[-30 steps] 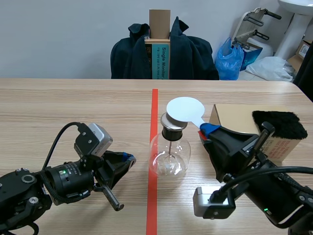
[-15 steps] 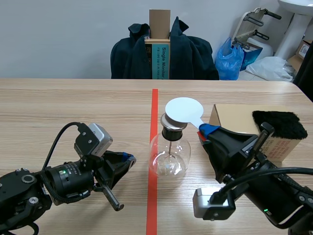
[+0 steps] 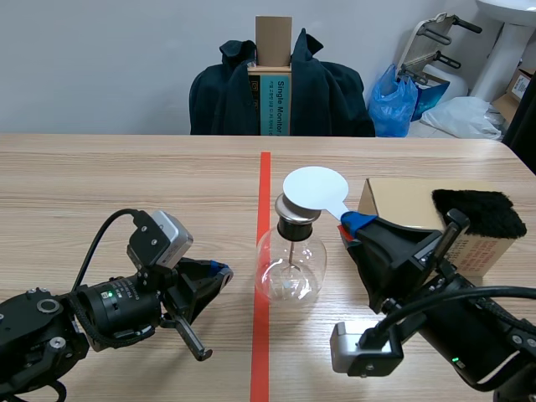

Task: Do the electroscope experiment.
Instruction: 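Hold the plate still at the electroscope, then move the plate toward and away from the electroscope, then put the plate down on the right, then return to the home posture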

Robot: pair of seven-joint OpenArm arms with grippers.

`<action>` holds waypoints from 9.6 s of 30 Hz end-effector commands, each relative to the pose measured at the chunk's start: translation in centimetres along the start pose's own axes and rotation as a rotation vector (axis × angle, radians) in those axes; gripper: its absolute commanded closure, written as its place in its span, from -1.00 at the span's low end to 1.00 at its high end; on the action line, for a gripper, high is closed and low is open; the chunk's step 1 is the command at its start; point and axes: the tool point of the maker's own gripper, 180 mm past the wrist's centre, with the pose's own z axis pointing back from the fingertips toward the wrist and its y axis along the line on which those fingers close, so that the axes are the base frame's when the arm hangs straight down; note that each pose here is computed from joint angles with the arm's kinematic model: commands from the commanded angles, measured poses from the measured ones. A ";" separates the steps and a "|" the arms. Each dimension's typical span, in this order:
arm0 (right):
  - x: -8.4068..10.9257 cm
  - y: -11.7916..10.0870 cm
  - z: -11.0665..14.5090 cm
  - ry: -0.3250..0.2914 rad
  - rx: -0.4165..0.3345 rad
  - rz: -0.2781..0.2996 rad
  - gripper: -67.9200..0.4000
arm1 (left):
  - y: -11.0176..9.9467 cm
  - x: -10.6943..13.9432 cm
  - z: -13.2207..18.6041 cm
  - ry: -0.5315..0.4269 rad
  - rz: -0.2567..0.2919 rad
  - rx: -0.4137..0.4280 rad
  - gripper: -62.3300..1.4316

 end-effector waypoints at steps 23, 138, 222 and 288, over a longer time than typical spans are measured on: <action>-1.6 -1.0 -0.1 0.068 -0.028 0.019 0.96 | 0.4 1.3 -0.2 -0.041 -0.006 0.006 0.89; 1.1 -0.8 -0.1 -0.082 -0.021 0.028 0.96 | 0.4 1.3 -0.2 -0.041 -0.006 0.006 0.89; -9.7 3.3 3.5 0.538 0.097 -0.047 0.31 | 0.4 1.2 -0.2 -0.033 -0.006 0.006 0.87; -10.1 -12.7 5.7 0.489 -0.059 -1.232 -1.00 | -4.3 12.1 12.9 -0.213 0.001 0.010 -1.00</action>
